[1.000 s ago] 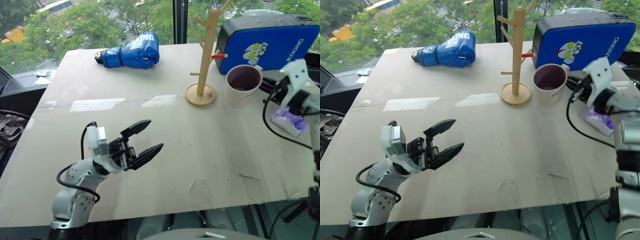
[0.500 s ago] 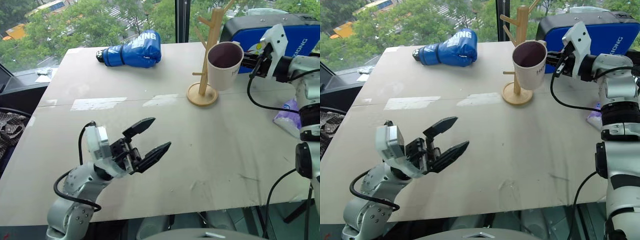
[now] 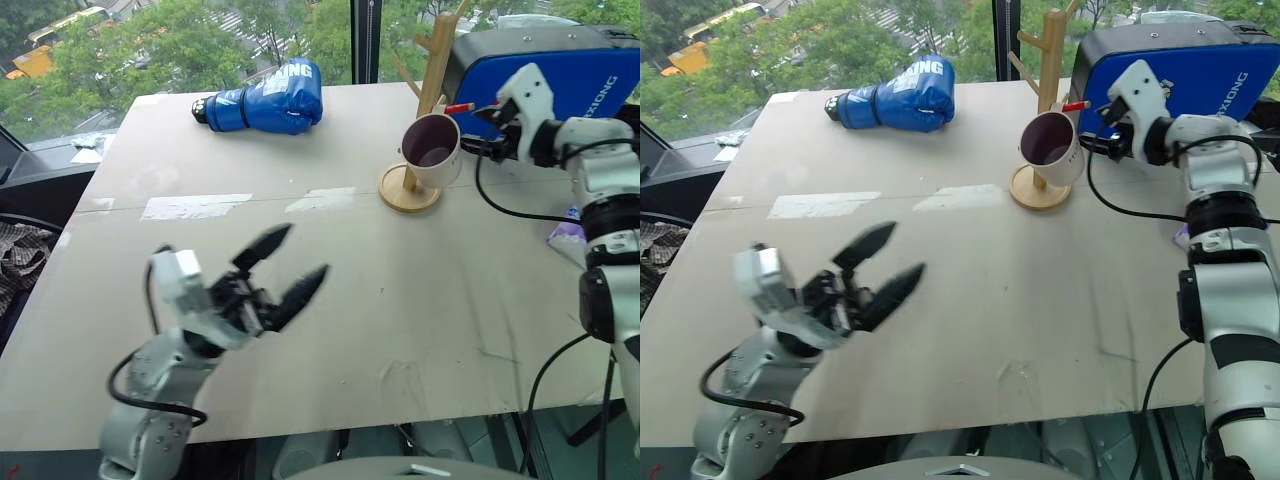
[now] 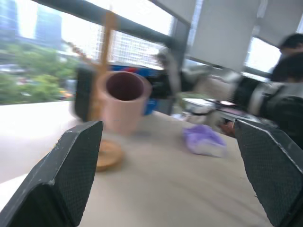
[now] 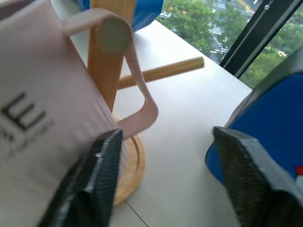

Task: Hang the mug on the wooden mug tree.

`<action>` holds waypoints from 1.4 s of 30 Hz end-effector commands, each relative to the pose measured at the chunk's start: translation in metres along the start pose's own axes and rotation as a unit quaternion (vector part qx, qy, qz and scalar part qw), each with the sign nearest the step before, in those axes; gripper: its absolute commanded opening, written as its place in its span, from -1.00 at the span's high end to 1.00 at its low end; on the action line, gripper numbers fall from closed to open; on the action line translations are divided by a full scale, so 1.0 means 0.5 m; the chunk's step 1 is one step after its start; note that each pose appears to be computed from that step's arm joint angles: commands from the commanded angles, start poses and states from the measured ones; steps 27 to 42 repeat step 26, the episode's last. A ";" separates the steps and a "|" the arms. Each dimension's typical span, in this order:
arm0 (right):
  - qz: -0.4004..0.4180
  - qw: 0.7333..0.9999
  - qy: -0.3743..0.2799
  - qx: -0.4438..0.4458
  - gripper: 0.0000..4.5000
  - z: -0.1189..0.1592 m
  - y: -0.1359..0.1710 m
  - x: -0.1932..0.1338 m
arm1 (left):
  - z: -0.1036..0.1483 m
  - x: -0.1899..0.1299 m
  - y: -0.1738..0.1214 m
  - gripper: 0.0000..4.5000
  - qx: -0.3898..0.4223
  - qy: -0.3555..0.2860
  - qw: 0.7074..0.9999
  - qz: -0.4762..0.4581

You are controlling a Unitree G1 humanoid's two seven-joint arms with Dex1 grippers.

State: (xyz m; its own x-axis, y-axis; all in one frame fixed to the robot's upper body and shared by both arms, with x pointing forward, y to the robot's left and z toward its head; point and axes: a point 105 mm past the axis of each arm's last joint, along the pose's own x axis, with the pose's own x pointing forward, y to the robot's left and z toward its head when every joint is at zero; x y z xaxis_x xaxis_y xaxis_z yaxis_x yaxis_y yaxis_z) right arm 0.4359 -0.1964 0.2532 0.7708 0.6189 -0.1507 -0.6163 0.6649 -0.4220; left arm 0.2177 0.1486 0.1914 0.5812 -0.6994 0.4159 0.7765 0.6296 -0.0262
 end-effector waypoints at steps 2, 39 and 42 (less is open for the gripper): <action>-0.017 0.999 -0.036 -0.005 -0.41 0.016 -0.016 -0.077 | 0.014 -0.024 0.017 -1.00 0.007 -0.028 1.000 -0.003; -0.048 0.990 0.080 0.105 -0.41 -0.219 0.242 -0.354 | -0.107 -0.081 0.040 -1.00 -0.013 0.193 0.981 -0.020; -0.048 0.990 0.080 0.105 -0.41 -0.219 0.242 -0.354 | -0.107 -0.081 0.040 -1.00 -0.013 0.193 0.981 -0.020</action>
